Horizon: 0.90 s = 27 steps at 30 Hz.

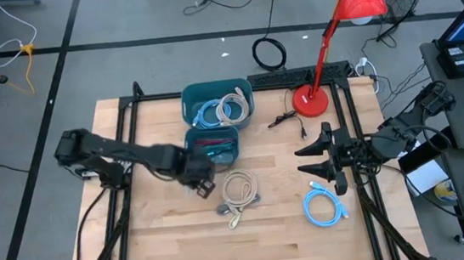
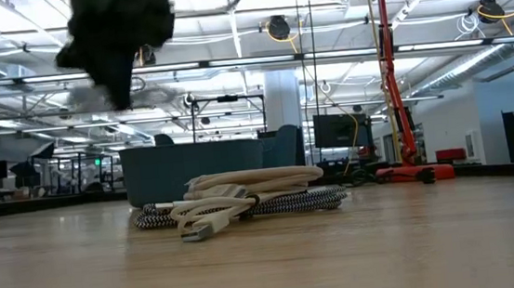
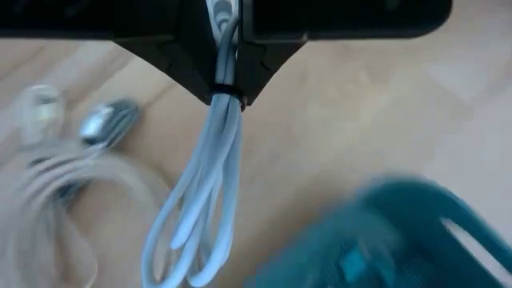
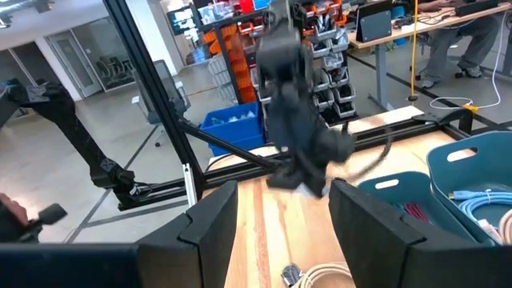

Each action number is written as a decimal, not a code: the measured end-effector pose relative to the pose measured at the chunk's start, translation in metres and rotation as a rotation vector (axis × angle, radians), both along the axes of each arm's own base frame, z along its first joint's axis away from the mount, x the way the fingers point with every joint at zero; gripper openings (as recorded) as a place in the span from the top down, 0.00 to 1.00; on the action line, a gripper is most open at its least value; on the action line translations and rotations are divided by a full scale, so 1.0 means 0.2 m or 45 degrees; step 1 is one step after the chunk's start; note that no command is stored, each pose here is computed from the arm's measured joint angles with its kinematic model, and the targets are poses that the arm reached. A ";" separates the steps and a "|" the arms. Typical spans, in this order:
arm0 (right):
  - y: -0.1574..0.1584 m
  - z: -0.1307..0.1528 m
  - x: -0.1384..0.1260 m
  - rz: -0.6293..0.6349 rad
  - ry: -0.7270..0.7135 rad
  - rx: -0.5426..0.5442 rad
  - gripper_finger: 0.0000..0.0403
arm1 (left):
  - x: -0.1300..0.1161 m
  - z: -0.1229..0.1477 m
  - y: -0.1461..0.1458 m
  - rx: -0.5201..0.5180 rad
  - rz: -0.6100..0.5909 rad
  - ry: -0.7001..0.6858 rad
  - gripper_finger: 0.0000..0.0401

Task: Pick & Place USB Port
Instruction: Put the white charger cable into the bottom blue bin

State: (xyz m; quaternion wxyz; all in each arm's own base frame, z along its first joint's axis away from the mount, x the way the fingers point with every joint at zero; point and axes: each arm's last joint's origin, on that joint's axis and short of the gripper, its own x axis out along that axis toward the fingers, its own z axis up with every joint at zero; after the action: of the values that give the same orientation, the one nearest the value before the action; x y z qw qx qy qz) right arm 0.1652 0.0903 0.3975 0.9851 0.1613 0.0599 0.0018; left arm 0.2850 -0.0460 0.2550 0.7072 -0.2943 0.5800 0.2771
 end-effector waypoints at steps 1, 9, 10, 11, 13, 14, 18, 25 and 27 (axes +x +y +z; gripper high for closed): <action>0.00 0.00 0.00 0.000 -0.002 0.001 0.54 | 0.01 0.06 0.03 0.042 -0.014 -0.029 0.94; 0.00 0.00 0.01 -0.035 -0.003 -0.008 0.54 | 0.13 0.19 0.44 0.262 -0.237 -0.034 0.94; 0.00 0.00 0.01 -0.035 -0.004 -0.006 0.54 | 0.14 0.16 0.48 0.262 -0.304 0.001 0.94; 0.00 0.00 0.01 -0.035 -0.005 -0.005 0.54 | 0.14 0.14 0.51 0.259 -0.372 0.034 0.94; 0.00 0.00 0.01 -0.036 -0.008 0.001 0.54 | 0.16 0.09 0.56 0.226 -0.490 0.079 0.94; 0.00 0.00 0.01 -0.036 -0.008 0.008 0.54 | 0.17 0.07 0.58 0.208 -0.546 0.093 0.94; 0.00 0.00 0.01 -0.040 -0.006 0.034 0.54 | 0.21 -0.02 0.59 0.168 -0.769 0.151 0.94; 0.00 0.00 0.01 -0.042 -0.005 0.054 0.54 | 0.29 -0.16 0.52 0.104 -0.939 0.232 0.94; 0.00 0.00 0.01 -0.042 -0.005 0.055 0.54 | 0.31 -0.21 0.50 0.088 -0.967 0.261 0.94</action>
State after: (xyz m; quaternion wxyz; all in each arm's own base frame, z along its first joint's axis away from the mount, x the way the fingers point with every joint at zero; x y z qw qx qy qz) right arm 0.1669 0.0902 0.3974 0.9813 0.1837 0.0553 -0.0129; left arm 0.3471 0.0536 0.2140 0.7074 -0.0056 0.7055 0.0431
